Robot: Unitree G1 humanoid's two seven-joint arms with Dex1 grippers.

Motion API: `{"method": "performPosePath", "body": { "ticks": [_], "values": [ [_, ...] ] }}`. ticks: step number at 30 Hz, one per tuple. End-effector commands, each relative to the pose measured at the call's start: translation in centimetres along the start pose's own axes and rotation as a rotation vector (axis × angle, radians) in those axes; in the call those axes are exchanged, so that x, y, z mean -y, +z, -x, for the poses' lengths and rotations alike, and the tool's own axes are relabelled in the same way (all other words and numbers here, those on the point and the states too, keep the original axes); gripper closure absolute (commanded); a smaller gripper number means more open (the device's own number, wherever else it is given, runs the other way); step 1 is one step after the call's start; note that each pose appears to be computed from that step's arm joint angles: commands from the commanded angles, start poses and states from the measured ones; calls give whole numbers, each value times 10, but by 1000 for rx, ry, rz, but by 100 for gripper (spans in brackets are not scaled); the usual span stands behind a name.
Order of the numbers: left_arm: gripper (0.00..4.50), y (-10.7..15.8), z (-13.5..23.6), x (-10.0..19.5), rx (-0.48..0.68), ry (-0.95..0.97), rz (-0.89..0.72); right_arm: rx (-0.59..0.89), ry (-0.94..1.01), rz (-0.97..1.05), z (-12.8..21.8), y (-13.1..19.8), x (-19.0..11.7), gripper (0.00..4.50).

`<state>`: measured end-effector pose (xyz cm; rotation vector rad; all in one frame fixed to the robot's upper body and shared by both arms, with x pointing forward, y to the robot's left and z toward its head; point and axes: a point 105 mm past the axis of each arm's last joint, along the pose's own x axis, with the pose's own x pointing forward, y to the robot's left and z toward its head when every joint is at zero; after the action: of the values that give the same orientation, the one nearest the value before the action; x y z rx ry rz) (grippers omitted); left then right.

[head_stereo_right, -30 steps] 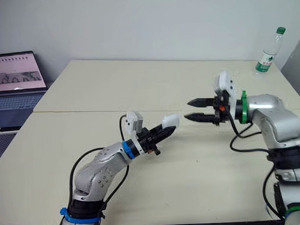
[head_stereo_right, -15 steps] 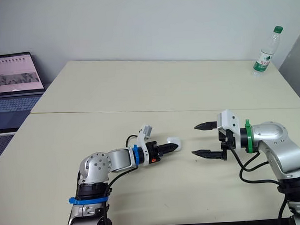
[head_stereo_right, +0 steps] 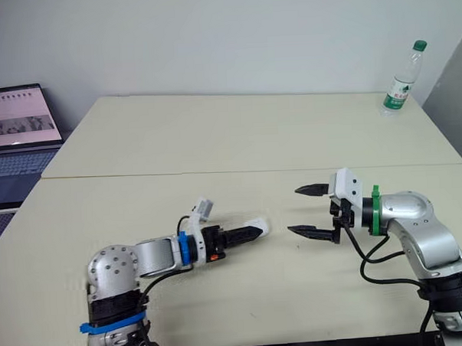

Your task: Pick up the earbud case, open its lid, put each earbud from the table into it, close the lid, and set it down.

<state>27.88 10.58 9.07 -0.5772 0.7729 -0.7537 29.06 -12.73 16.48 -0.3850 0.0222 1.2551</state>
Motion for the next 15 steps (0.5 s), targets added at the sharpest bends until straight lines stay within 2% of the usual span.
{"method": "performPosePath", "body": {
  "ticks": [1,3,4,6,9,11,15],
  "values": [
    [1,12,50,-35,72,225,-156,18,8,36,2,7,6,0],
    [1,31,65,-28,152,237,-428,22,8,18,4,5,10,0],
    [1,36,74,-20,167,216,-605,23,5,6,7,5,12,0],
    [1,46,88,-18,179,258,-852,14,4,-6,13,2,16,0],
    [1,69,102,-17,305,347,-971,-17,-1,-21,22,-3,21,0],
    [1,71,108,-10,327,351,-1044,-19,-4,-44,28,-1,21,0],
    [1,75,119,-6,344,346,-1071,-16,-13,-62,33,7,23,0]
  ]
}}
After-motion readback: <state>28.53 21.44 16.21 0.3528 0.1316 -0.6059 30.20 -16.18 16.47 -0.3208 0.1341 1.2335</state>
